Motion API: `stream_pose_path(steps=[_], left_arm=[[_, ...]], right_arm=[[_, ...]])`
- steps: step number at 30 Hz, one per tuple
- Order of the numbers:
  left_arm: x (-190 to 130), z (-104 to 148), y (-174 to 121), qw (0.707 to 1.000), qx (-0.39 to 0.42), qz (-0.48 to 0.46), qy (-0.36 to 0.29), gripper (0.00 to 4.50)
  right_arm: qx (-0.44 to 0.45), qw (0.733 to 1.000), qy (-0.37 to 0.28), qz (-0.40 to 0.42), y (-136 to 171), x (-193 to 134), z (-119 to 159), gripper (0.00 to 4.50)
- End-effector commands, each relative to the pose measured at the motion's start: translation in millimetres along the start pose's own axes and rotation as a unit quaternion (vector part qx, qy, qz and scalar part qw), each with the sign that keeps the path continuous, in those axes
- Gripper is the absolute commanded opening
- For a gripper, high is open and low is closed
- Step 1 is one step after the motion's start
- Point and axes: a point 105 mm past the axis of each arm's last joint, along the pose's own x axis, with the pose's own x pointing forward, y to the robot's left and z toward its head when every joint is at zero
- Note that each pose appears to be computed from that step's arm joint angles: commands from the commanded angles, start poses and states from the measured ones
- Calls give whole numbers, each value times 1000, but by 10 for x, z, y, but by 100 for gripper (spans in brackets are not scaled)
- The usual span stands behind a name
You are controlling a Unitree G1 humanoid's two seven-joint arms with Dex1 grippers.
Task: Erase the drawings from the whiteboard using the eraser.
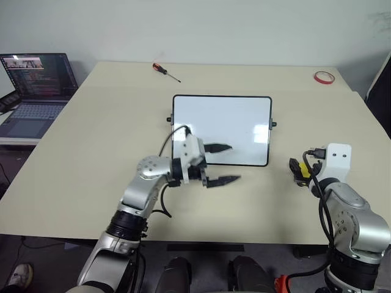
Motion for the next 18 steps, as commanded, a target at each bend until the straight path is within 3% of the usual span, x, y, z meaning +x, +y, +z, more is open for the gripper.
stream_pose_path(steps=[1, 6, 8, 13, 18], left_arm=[[-214, 185, 253, 992, 3, 124, -22, 450], [-584, 201, 479, 954, -10, 297, -33, 450], [-705, 145, 481, 944, 6, 331, -16, 450], [-1247, -24, 426, 880, 26, 474, 23, 450], [-1461, -106, 328, 842, 21, 537, 42, 450]], right_arm=[[-13, 998, -62, -8, -20, -146, 215, 447], [-37, 993, -110, -24, -19, -282, 265, 447], [-49, 990, -126, -28, -11, -342, 265, 447], [-72, 983, -167, -40, 47, -604, 144, 447], [-62, 980, -173, -81, 21, -721, -10, 447]])
